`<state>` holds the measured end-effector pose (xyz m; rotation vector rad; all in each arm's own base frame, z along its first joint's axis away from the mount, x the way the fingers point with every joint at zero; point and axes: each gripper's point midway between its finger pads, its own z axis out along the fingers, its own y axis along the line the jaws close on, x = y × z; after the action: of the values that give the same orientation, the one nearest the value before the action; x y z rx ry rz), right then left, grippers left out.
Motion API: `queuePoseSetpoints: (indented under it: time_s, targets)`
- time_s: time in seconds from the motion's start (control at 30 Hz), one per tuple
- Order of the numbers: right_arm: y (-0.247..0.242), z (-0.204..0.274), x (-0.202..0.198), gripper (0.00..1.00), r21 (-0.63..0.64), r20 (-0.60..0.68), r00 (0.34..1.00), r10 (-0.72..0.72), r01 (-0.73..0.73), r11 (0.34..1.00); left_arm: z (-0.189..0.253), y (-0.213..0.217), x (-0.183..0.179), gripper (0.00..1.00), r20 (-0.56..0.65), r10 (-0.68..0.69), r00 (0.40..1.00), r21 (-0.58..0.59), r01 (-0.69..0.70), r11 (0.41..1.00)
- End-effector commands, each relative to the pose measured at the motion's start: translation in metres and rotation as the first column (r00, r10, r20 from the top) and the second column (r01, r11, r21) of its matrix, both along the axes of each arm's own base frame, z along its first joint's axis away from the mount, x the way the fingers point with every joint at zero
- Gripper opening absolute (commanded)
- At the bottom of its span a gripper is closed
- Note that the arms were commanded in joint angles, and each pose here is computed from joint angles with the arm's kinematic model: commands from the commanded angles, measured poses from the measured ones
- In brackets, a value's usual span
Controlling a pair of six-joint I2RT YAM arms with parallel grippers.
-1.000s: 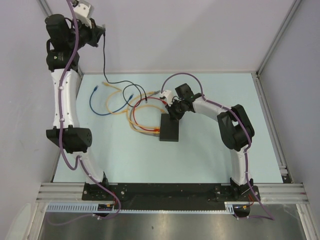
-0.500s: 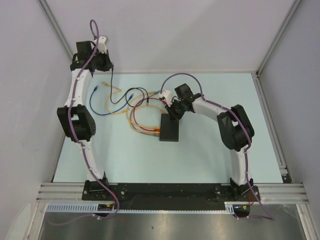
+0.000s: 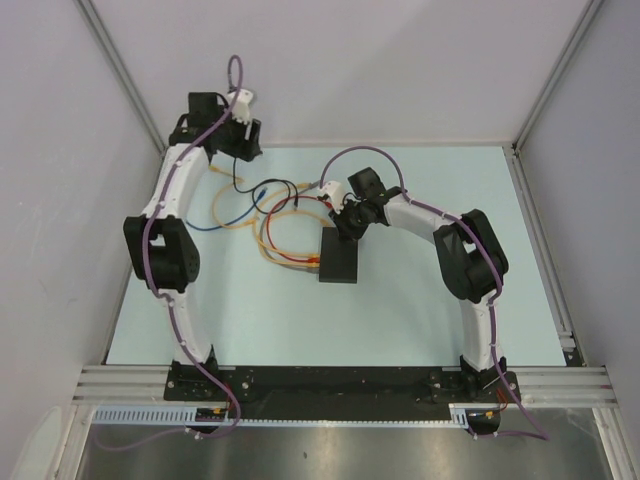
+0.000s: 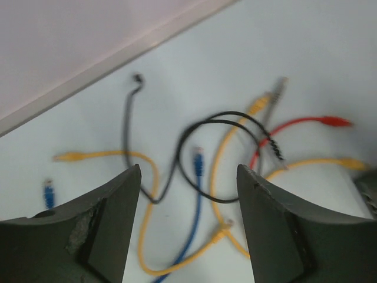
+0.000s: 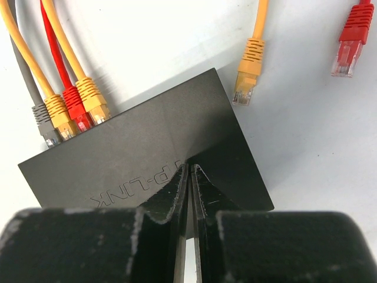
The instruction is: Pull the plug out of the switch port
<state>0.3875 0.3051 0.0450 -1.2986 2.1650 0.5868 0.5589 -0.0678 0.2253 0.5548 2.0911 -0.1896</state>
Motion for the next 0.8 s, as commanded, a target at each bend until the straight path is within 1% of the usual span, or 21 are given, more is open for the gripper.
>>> queuePoseSetpoints:
  time_s: [0.0, 0.03, 0.07, 0.13, 0.17, 0.2, 0.27, 0.3, 0.33, 0.37, 0.4, 0.47, 0.6, 0.77]
  targets:
    - [-0.038, -0.061, -0.033, 0.10, -0.203, -0.146, 0.988, -0.043, 0.013, 0.979, 0.056, -0.090, -0.061, 0.72, 0.099, -0.317, 0.943, -0.052, 0.323, 0.945]
    - [-0.037, -0.061, -0.033, 0.10, -0.204, -0.148, 0.988, -0.042, 0.011, 0.979, 0.056, -0.106, -0.072, 0.72, 0.090, -0.373, 0.924, -0.095, 0.381, 0.920]
    - [-0.038, -0.061, -0.033, 0.10, -0.203, -0.146, 0.988, -0.043, 0.013, 0.979, 0.055, -0.124, -0.087, 0.72, 0.079, -0.455, 0.887, -0.174, 0.461, 0.870]
    - [-0.037, -0.061, -0.033, 0.10, -0.203, -0.144, 0.989, -0.042, 0.012, 0.979, 0.039, -0.143, -0.107, 0.72, 0.011, -0.526, 0.851, -0.299, 0.504, 0.810]
    - [-0.038, -0.058, -0.031, 0.10, -0.200, -0.139, 0.989, -0.044, 0.015, 0.980, 0.034, -0.152, -0.119, 0.72, -0.009, -0.578, 0.816, -0.368, 0.535, 0.760]
    - [-0.038, -0.058, -0.032, 0.10, -0.200, -0.141, 0.989, -0.043, 0.014, 0.980, 0.015, -0.157, -0.127, 0.72, -0.081, -0.592, 0.802, -0.427, 0.508, 0.748]
    - [-0.038, -0.058, -0.032, 0.10, -0.196, -0.139, 0.989, -0.040, 0.012, 0.981, -0.001, -0.164, -0.139, 0.70, -0.128, -0.627, 0.769, -0.488, 0.501, 0.715]
    - [-0.038, -0.057, -0.032, 0.09, -0.193, -0.137, 0.990, -0.041, 0.013, 0.981, -0.017, -0.166, -0.153, 0.67, -0.155, -0.665, 0.731, -0.508, 0.518, 0.688]
    - [-0.038, -0.056, -0.032, 0.09, -0.191, -0.135, 0.990, -0.038, 0.012, 0.982, -0.026, -0.168, -0.159, 0.67, -0.168, -0.673, 0.721, -0.502, 0.524, 0.687]
    - [-0.038, -0.056, -0.032, 0.09, -0.190, -0.136, 0.990, -0.040, 0.013, 0.982, -0.047, -0.165, -0.167, 0.67, -0.221, -0.663, 0.715, -0.506, 0.498, 0.705]
    - [-0.037, -0.054, -0.032, 0.09, -0.186, -0.133, 0.990, -0.038, 0.013, 0.983, -0.052, -0.165, -0.169, 0.67, -0.221, -0.661, 0.717, -0.505, 0.496, 0.706]
    - [-0.035, -0.050, -0.031, 0.08, -0.172, -0.134, 0.990, -0.043, 0.020, 0.985, -0.071, -0.162, -0.179, 0.67, -0.268, -0.656, 0.705, -0.522, 0.466, 0.714]
    - [-0.030, -0.032, -0.030, 0.07, -0.124, -0.124, 0.991, -0.047, 0.032, 0.992, -0.100, -0.160, -0.193, 0.67, -0.350, -0.661, 0.664, -0.554, 0.422, 0.717]
    - [-0.037, -0.009, -0.031, 0.07, -0.085, -0.133, 0.989, -0.071, 0.060, 0.995, -0.129, -0.155, -0.203, 0.66, -0.427, -0.641, 0.637, -0.555, 0.375, 0.742]
